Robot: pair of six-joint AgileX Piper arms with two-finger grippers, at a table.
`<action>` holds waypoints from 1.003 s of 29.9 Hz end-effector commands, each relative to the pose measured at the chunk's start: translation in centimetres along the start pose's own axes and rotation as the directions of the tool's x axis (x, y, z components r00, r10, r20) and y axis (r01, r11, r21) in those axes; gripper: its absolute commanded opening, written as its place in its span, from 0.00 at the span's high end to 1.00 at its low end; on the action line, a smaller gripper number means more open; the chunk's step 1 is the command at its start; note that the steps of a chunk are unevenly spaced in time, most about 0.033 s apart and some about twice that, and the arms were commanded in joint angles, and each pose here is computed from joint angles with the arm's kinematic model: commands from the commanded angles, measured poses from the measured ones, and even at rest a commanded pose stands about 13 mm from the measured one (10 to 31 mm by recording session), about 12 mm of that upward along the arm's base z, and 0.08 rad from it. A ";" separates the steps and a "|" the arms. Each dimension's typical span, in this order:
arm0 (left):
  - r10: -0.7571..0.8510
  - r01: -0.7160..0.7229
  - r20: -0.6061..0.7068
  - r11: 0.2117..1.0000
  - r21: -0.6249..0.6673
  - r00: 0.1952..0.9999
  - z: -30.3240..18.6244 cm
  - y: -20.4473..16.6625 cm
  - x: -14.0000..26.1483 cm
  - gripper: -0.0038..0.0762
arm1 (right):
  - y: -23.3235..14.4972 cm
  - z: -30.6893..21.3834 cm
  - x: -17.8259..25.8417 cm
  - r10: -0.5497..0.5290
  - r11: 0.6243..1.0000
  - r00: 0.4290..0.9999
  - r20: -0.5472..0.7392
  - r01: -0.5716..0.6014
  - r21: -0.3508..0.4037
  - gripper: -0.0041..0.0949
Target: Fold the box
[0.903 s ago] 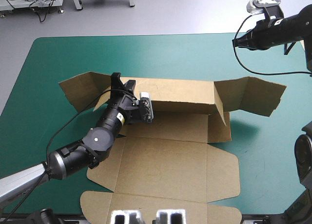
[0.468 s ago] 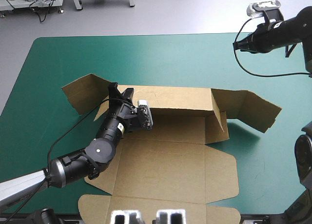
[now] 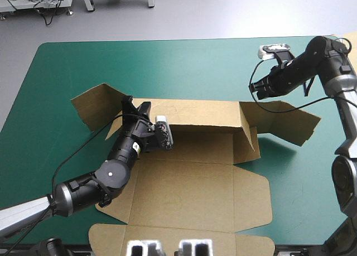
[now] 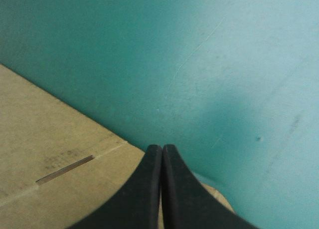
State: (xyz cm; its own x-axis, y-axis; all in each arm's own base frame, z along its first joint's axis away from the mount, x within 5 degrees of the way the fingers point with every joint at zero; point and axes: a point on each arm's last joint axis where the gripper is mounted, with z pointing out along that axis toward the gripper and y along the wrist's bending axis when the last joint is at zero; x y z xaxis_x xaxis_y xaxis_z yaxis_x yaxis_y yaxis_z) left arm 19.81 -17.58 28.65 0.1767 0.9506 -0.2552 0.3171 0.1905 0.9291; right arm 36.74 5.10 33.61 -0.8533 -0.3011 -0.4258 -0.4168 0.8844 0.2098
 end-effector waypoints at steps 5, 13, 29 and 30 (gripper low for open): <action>0.006 -0.003 0.029 0.995 -0.095 1.000 -0.7 1.7 -0.3 0.96 | 2.2 -2.6 1.6 -0.053 0.999 0.999 0.010 0.053 0.012 0.98; 0.005 -0.002 0.029 0.996 -0.094 1.000 -0.7 1.7 -0.3 0.96 | 3.0 -3.4 5.4 -0.079 0.996 0.996 -0.048 0.081 0.043 0.98; 0.011 -0.007 0.051 0.997 -0.074 0.999 -0.7 1.5 -0.5 0.96 | 5.2 -6.4 7.8 -0.085 0.996 0.996 0.038 0.085 0.012 0.98; 0.011 -0.007 0.051 0.997 -0.074 0.999 -0.7 1.5 -0.5 0.96 | 5.2 -6.4 8.0 -0.088 0.996 0.995 0.035 0.088 0.009 0.98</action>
State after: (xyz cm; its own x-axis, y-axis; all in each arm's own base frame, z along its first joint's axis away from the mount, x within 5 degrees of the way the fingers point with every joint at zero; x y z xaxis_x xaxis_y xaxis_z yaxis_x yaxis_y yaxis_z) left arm 19.68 -17.77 28.68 0.1972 0.9463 -0.2562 0.3233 0.1839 0.9283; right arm 27.01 4.70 35.41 -0.8235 -0.3644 -0.4348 -0.4613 0.8762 0.1394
